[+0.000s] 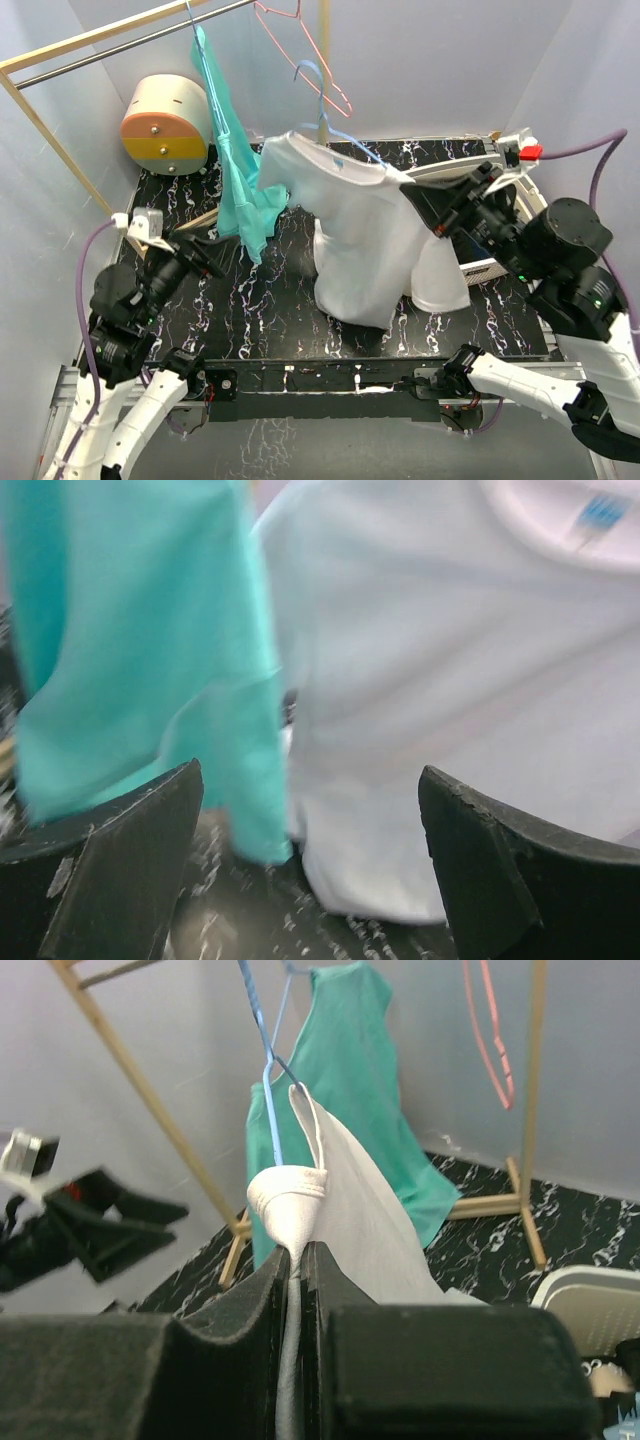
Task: Remove the t-shirt from the hanger
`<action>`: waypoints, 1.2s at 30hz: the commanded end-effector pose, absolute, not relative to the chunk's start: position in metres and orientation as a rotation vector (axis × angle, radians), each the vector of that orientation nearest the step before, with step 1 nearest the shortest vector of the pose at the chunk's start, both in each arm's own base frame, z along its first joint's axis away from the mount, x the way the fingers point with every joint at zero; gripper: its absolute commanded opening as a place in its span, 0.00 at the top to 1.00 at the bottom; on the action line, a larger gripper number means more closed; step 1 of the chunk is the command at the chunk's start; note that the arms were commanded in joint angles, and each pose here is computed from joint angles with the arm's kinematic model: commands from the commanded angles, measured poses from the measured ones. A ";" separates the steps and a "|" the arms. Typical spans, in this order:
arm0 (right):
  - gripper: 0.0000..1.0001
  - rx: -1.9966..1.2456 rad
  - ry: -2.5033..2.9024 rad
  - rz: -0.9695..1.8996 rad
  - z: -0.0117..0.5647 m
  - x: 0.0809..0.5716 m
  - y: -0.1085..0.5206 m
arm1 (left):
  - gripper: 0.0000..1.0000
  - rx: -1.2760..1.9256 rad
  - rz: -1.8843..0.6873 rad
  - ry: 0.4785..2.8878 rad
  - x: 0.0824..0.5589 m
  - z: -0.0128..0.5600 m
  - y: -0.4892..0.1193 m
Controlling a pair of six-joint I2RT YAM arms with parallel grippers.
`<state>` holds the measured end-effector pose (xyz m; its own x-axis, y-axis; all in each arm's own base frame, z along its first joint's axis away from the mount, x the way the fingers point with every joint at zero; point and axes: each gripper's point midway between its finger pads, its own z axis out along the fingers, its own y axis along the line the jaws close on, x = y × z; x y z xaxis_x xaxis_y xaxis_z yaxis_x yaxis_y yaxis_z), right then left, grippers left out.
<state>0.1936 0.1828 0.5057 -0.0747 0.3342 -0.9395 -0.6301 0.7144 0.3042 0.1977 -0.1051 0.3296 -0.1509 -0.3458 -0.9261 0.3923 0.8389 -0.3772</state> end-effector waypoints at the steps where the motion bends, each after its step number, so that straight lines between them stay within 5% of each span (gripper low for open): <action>1: 0.92 -0.435 1.493 0.976 0.500 0.145 0.190 | 0.13 0.342 -0.873 1.384 0.184 0.417 -0.157; 8: 0.92 -0.629 1.472 1.159 0.491 0.096 0.198 | 0.11 0.617 -1.135 1.209 0.164 0.482 -0.203; 20: 0.92 -0.709 1.425 1.284 0.491 0.077 0.210 | 0.12 0.920 -1.500 1.119 0.118 0.492 -0.228; 36: 0.92 -0.696 1.400 1.283 0.501 0.075 0.206 | 0.13 0.902 -1.432 1.212 0.111 0.453 -0.222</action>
<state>0.0740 0.2122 0.4635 -0.3615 0.1178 -0.9249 -0.8879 0.2593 0.3800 0.1184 -0.2233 0.4602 -0.2271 -0.2417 -0.9434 0.9709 0.0190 -0.2386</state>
